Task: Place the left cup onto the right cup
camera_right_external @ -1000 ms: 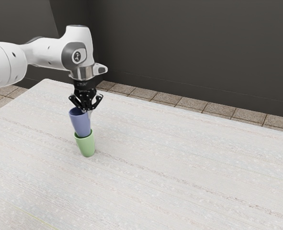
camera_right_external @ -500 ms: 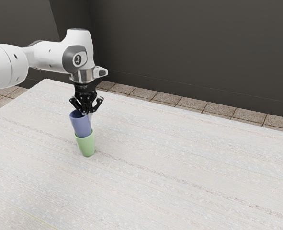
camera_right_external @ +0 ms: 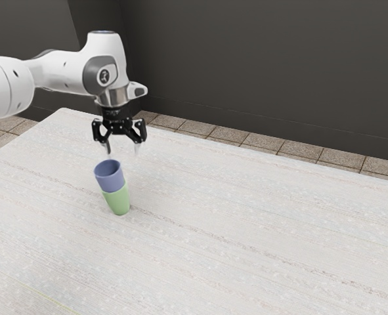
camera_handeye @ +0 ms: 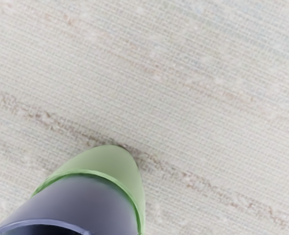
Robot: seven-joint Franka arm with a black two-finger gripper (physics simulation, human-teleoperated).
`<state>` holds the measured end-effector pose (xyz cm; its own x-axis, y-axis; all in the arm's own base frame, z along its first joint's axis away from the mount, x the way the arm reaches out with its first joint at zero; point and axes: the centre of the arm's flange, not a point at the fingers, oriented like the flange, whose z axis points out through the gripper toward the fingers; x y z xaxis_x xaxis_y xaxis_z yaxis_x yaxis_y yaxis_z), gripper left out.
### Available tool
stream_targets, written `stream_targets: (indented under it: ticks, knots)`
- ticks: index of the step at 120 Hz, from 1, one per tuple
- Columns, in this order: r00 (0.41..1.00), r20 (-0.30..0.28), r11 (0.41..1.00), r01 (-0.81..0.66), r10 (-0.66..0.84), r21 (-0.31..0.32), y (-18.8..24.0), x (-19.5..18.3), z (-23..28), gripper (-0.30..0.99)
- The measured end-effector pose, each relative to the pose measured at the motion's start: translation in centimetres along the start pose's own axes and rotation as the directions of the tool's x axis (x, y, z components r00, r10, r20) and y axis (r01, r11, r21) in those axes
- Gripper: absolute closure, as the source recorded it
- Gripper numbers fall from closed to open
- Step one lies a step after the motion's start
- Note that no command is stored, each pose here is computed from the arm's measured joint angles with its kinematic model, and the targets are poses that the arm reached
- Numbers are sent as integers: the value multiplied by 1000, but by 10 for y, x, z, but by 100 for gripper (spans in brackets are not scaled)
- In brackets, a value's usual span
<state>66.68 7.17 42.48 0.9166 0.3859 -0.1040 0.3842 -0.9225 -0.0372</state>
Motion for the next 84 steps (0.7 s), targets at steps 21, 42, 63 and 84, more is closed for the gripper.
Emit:
stream_targets:
  ticks: [21,42,63,84]
  knots:
    - [1000,-21,1000,-15,16,6,4,-13,-18,3]
    - [998,-58,999,-40,40,-1,16,-32,-47,1]
    - [993,-98,997,-71,71,4,26,-49,-77,1]
    - [986,-119,993,-116,117,18,17,-58,-97,0]
